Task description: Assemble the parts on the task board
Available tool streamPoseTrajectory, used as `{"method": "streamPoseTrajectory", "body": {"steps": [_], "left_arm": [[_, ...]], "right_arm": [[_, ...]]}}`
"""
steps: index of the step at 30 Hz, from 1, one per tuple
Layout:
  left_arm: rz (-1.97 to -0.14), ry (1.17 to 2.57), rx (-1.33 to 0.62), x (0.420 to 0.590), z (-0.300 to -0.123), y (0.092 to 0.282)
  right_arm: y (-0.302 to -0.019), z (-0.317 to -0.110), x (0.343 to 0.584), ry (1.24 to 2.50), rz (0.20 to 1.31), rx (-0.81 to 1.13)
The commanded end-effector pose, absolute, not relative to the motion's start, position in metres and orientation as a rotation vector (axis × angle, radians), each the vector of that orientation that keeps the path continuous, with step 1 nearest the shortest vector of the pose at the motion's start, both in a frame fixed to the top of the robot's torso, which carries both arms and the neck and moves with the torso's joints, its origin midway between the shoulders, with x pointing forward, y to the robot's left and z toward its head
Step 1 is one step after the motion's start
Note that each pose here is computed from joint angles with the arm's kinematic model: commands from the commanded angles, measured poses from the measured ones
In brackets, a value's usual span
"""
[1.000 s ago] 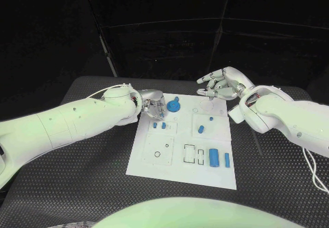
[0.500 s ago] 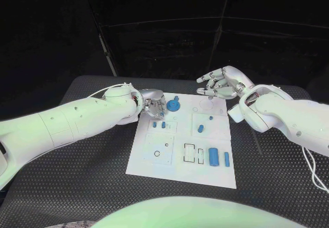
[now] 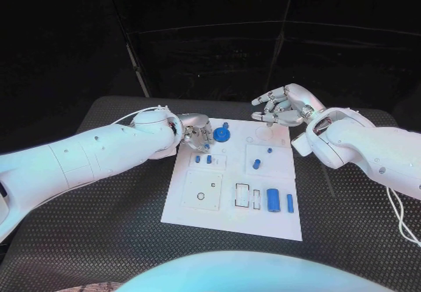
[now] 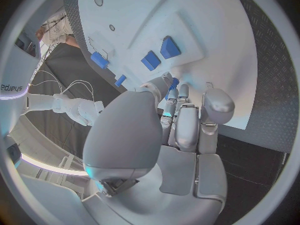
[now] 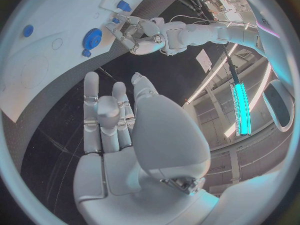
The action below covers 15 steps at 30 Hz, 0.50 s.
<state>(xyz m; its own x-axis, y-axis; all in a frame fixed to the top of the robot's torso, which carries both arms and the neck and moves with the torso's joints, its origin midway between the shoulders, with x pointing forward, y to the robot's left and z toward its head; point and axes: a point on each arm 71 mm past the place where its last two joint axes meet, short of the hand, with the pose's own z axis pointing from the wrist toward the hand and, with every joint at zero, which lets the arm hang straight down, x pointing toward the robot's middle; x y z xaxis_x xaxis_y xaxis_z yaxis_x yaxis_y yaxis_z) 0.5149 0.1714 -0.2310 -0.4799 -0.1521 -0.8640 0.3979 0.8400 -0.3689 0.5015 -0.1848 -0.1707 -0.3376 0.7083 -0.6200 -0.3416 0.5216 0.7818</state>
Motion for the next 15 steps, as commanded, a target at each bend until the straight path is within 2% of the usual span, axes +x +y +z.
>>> {"method": "streamPoseTrajectory", "body": {"steps": [1,9,15], "left_arm": [[-0.665,1.956,0.173,0.515,-0.229,0.171],[-0.668,1.934,0.164,0.512,-0.227,0.179],[-0.688,1.879,0.131,0.514,-0.217,0.188]], "right_arm": [[-0.186,-0.17,0.502,1.578,1.111,0.322],[-0.197,-0.173,0.505,1.608,1.051,0.325],[-0.213,-0.179,0.509,1.652,0.912,0.239]]}}
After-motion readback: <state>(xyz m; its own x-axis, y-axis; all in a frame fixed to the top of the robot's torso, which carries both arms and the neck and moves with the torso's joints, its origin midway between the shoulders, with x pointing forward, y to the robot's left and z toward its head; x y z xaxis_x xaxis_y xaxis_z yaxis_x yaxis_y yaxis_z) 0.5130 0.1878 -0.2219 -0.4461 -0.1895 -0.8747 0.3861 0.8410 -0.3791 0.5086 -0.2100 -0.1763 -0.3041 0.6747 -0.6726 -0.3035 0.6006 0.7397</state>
